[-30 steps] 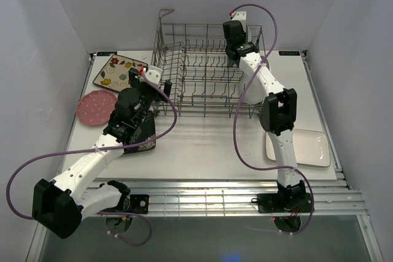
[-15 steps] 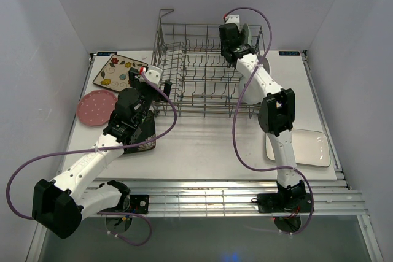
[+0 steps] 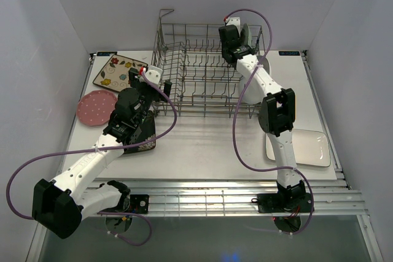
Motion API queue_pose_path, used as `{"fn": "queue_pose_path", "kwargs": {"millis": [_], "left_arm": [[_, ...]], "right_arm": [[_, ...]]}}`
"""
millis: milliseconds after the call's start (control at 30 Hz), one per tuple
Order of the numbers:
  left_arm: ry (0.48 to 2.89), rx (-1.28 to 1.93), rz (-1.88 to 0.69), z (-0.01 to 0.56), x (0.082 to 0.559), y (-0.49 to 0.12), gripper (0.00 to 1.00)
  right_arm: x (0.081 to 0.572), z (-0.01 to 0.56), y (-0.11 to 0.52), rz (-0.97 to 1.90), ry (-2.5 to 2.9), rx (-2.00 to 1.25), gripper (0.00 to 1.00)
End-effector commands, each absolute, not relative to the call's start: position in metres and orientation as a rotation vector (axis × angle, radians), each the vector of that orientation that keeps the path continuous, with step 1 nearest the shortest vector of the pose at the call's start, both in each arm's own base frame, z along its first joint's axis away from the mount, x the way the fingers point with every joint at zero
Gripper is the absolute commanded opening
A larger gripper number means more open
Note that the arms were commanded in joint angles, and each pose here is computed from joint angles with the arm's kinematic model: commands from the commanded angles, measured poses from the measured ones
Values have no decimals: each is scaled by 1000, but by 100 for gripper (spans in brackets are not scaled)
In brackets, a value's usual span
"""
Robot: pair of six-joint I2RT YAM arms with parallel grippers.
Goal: Load the plates into the dish rack
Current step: Insert the plate into the dish rack.
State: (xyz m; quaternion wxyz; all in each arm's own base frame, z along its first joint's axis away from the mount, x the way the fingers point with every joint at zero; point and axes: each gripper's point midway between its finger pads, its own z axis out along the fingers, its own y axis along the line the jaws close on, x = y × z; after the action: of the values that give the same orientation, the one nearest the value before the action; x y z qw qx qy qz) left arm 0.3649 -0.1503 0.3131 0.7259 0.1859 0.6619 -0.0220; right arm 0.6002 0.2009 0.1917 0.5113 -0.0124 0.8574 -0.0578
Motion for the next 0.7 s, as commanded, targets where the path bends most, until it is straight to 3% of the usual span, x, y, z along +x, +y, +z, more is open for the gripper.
{"fn": "queue_pose_path", "kwargs": {"millis": [0,67,167,667], "left_arm": [[1428,390,-46,324,362,-147,98],[1430,394,-45,323,362,-147,98],[1433,394,-46,322,362,-148,98],[1428,391,-42,324,362,-147,98]], "right_arm": [[596,239,198,-124,1972,22,26],[597,239,196,-132,1961,34,14],[598,244,195,-133,1947,43,8],[586,276,187,-145,1936,35,8]]}}
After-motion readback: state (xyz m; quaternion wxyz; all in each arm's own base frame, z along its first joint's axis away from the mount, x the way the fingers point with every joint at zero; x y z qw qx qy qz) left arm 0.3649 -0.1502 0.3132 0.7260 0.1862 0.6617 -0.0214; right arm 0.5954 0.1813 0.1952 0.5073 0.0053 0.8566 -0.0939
